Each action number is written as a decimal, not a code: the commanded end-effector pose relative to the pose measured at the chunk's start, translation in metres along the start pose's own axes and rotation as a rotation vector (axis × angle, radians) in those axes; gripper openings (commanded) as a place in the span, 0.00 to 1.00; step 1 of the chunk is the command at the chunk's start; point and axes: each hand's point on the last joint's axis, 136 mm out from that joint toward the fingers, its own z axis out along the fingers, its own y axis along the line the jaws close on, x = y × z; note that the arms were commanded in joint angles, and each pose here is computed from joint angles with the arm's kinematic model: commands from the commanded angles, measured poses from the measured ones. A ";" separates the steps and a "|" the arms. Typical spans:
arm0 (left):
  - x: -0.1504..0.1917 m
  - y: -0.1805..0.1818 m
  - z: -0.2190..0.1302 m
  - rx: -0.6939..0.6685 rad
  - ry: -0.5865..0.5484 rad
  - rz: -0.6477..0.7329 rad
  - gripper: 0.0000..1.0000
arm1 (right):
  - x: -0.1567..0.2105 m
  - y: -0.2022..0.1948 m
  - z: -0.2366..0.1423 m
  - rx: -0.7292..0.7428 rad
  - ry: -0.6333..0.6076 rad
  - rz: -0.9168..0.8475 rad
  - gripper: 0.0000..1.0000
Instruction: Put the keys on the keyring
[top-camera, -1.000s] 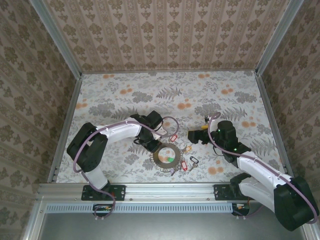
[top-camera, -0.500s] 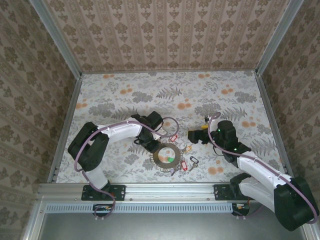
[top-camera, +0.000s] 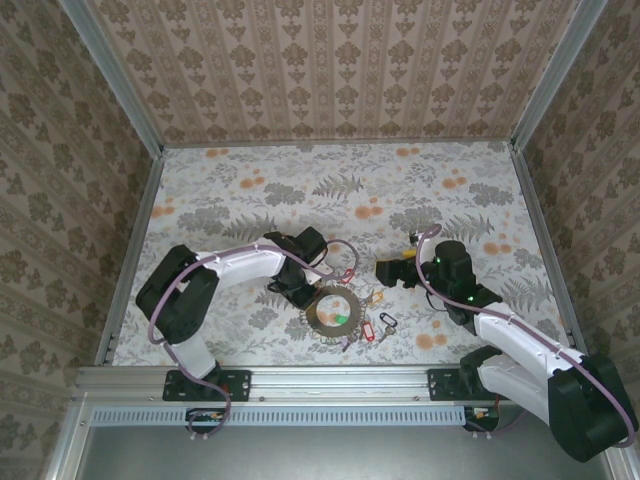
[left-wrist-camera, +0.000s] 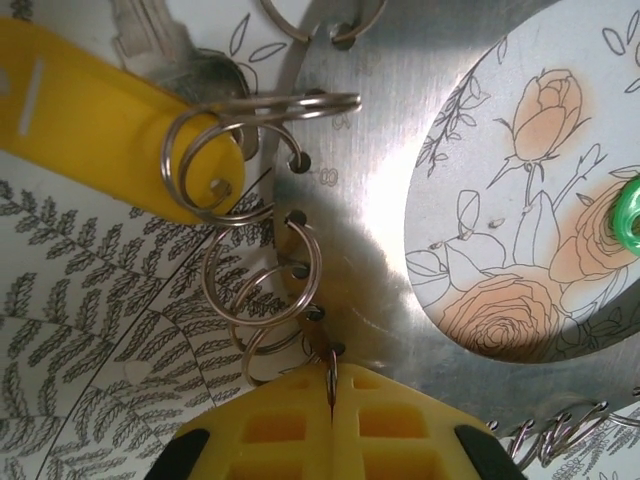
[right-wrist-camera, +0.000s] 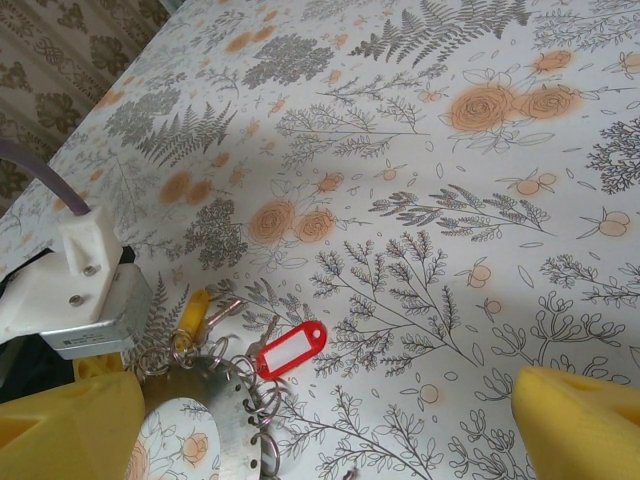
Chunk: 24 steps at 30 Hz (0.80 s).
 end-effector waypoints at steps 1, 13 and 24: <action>-0.005 -0.001 -0.026 -0.014 -0.052 0.011 0.00 | -0.018 0.005 -0.004 -0.013 -0.047 -0.009 0.96; -0.036 -0.042 -0.121 0.127 -0.462 0.271 0.00 | -0.033 0.079 -0.022 -0.336 -0.104 -0.119 0.90; -0.057 -0.101 -0.220 0.357 -0.877 0.582 0.00 | -0.058 0.155 -0.049 -0.635 -0.118 -0.226 0.73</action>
